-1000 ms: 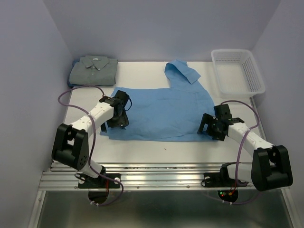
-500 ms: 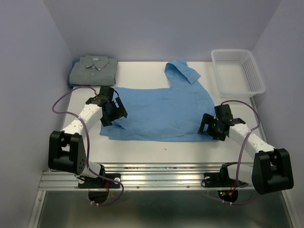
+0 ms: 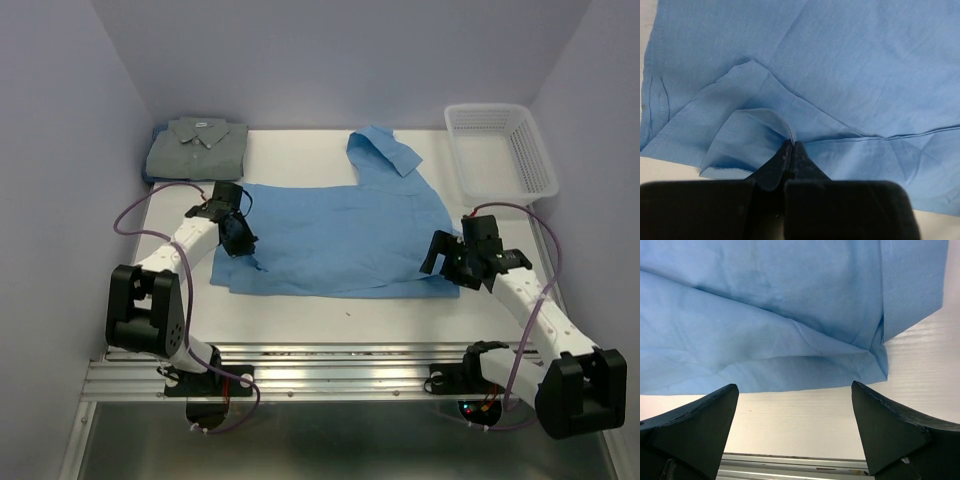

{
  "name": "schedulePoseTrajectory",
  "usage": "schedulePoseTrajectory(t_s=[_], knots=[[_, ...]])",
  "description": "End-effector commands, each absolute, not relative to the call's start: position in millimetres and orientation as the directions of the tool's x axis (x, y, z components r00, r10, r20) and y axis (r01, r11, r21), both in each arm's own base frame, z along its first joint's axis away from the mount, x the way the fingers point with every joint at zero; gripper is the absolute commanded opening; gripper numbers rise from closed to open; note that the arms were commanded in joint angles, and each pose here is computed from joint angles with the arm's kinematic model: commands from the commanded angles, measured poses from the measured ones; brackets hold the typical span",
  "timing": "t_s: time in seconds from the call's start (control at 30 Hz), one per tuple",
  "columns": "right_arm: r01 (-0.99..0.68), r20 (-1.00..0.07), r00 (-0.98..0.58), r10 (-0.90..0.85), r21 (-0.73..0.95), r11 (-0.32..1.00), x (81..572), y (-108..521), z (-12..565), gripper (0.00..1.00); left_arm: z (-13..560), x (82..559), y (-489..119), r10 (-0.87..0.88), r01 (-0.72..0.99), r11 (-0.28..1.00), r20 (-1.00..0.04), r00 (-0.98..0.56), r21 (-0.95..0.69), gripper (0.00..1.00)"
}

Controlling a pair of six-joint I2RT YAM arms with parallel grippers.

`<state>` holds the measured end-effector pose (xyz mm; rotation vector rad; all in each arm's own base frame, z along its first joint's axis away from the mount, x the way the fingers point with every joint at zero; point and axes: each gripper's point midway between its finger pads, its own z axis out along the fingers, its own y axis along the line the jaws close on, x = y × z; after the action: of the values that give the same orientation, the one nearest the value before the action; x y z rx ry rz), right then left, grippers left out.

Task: Fold and stack the long sleeve shirts
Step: Fold the shirt

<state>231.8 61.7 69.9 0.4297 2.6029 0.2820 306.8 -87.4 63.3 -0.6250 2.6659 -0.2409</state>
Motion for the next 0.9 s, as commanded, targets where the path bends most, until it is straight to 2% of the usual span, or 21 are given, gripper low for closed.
schedulePoseTrajectory(t_s=[0.0, 0.1, 0.27, 0.43, 0.53, 0.73, 0.77, 0.8, 0.83, 0.87], knots=[[0.185, -0.534, -0.775, 0.337, 0.318, 0.930, 247, 64, 115, 1.00, 108, 325, -79, -0.477, -0.376, 0.878, -0.474, -0.740, -0.297, 0.00], [0.199, -0.535, -0.772, 0.344, 0.311, 0.930, 247, 62, 113, 1.00, 135, 329, -70, -0.481, -0.368, 0.877, -0.558, -0.677, -0.309, 0.00], [0.207, -0.517, -0.783, 0.346, 0.308, 0.928, 246, 62, 106, 1.00, 152, 329, -60, -0.487, -0.375, 0.873, -0.622, -0.613, -0.313, 0.00], [0.204, -0.526, -0.778, 0.344, 0.308, 0.930, 250, 62, 108, 1.00, 137, 337, -65, -0.481, -0.358, 0.877, -0.616, -0.624, -0.321, 0.00], [0.203, -0.525, -0.780, 0.341, 0.304, 0.931, 251, 62, 108, 1.00, 116, 337, -61, -0.475, -0.404, 0.878, -0.573, -0.668, -0.257, 0.00], [0.202, -0.542, -0.767, 0.343, 0.303, 0.931, 252, 61, 113, 1.00, 93, 333, -33, -0.484, -0.523, 0.845, -0.579, -0.656, -0.114, 0.00], [0.201, -0.543, -0.766, 0.343, 0.305, 0.931, 252, 61, 113, 1.00, 92, 333, -28, -0.484, -0.540, 0.836, -0.593, -0.643, -0.097, 0.15], [0.192, -0.547, -0.765, 0.339, 0.309, 0.931, 253, 62, 114, 1.00, 90, 332, -25, -0.487, -0.551, 0.830, -0.596, -0.638, -0.087, 0.39], [0.189, -0.546, -0.766, 0.339, 0.313, 0.931, 253, 63, 115, 1.00, 92, 333, -22, -0.487, -0.560, 0.824, -0.605, -0.630, -0.080, 0.98], [0.173, -0.543, -0.770, 0.335, 0.327, 0.929, 254, 66, 117, 1.00, 93, 333, -20, -0.488, -0.570, 0.819, -0.607, -0.627, -0.069, 0.99]])
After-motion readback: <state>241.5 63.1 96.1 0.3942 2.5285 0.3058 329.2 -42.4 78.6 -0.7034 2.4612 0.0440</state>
